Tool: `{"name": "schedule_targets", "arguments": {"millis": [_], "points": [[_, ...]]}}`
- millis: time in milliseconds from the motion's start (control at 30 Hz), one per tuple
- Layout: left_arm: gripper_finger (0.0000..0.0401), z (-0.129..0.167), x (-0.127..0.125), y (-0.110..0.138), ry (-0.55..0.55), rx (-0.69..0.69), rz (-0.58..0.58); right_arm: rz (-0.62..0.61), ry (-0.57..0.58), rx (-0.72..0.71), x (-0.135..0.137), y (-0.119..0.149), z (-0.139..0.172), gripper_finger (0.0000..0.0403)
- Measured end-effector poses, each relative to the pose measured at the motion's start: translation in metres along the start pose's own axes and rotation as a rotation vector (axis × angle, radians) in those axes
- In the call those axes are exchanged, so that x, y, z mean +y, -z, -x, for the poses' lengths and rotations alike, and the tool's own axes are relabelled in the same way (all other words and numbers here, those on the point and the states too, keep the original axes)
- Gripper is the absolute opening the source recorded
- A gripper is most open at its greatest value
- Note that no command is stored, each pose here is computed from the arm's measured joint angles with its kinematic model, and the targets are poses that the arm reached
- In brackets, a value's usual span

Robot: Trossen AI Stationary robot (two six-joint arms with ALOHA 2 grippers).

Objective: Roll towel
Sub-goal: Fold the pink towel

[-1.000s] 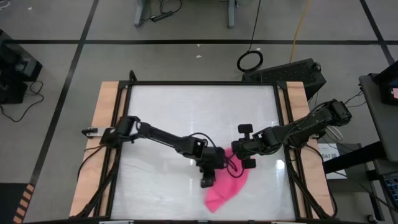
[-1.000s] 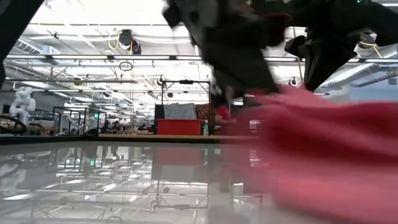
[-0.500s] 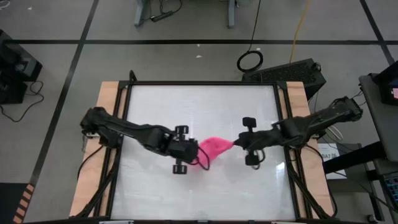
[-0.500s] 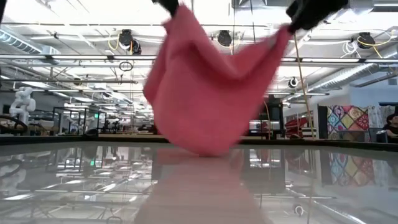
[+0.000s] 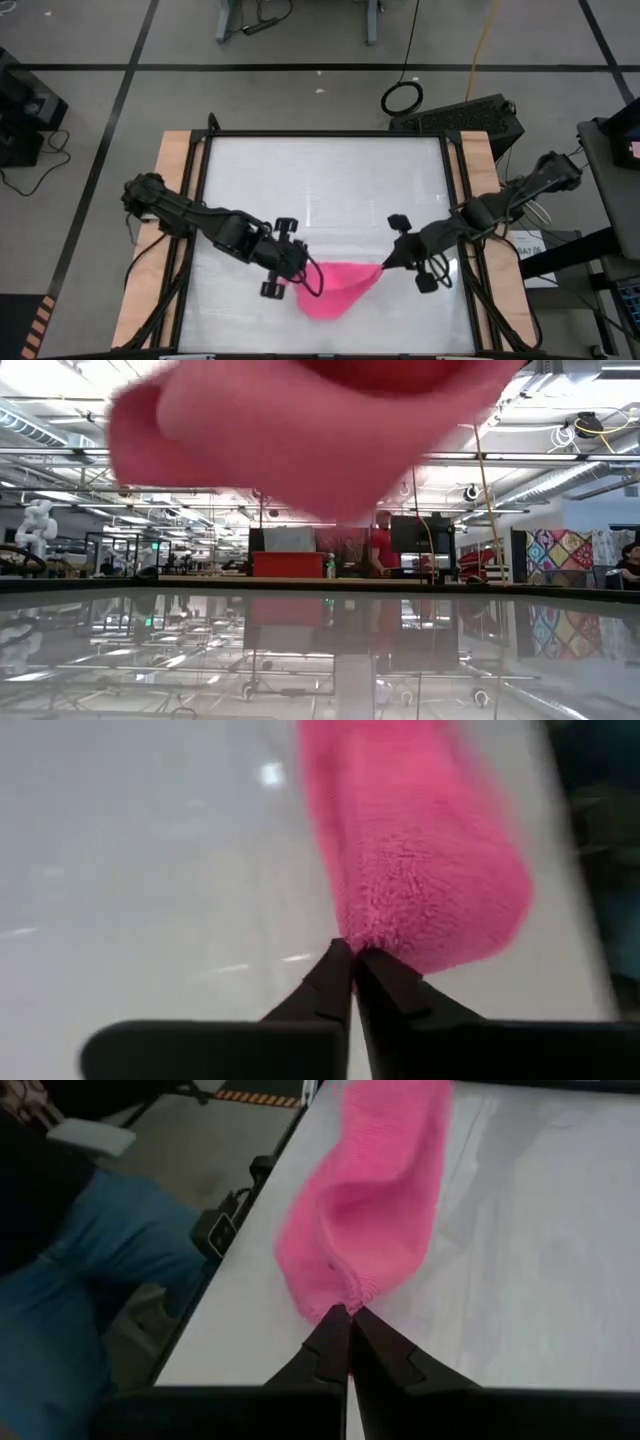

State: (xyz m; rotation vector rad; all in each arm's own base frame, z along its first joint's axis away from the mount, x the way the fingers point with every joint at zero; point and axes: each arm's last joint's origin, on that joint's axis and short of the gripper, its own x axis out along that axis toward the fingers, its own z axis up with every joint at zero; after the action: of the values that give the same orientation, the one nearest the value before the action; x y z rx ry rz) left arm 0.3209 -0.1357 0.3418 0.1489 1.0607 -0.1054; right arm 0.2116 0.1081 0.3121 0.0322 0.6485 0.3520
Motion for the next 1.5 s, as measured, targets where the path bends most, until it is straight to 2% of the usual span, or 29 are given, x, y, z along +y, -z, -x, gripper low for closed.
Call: {"name": "schedule_targets", "arguments": {"millis": [267, 433, 600, 700, 900, 1133, 1267, 1400, 1500], "points": [[0.0138, -0.032, 0.002, 0.001, -0.030, 0.087, -0.075, -0.020, 0.041, 0.138, -0.002, 0.011, -0.027, 0.0000], [0.0172, -0.053, 0.002, 0.007, 0.016, 0.160, -0.099, -0.067, 0.134, 0.256, -0.008, 0.023, -0.037, 0.0000], [0.0174, -0.083, -0.004, 0.010, 0.118, 0.123, -0.130, -0.105, 0.168, 0.345, -0.009, 0.031, -0.044, 0.0000], [0.0175, -0.099, -0.004, 0.012, 0.129, 0.049, -0.111, -0.104, 0.171, 0.359, -0.009, 0.033, -0.049, 0.0000], [0.0175, -0.124, 0.030, 0.018, 0.075, 0.008, 0.020, -0.103, 0.172, 0.363, -0.010, 0.033, -0.051, 0.0000], [0.0175, -0.149, 0.067, 0.036, 0.110, 0.013, 0.147, -0.109, 0.172, 0.356, -0.009, 0.033, -0.051, 0.0000], [0.0175, -0.158, 0.075, 0.044, 0.126, 0.008, 0.172, -0.103, 0.180, 0.354, -0.010, 0.033, -0.051, 0.0000], [0.0175, -0.164, 0.078, 0.050, 0.194, -0.010, 0.201, -0.091, 0.193, 0.351, -0.010, 0.033, -0.051, 0.0000], [0.0175, -0.165, 0.078, 0.047, 0.223, -0.057, 0.200, -0.083, 0.192, 0.352, -0.010, 0.033, -0.051, 0.0000]]}}
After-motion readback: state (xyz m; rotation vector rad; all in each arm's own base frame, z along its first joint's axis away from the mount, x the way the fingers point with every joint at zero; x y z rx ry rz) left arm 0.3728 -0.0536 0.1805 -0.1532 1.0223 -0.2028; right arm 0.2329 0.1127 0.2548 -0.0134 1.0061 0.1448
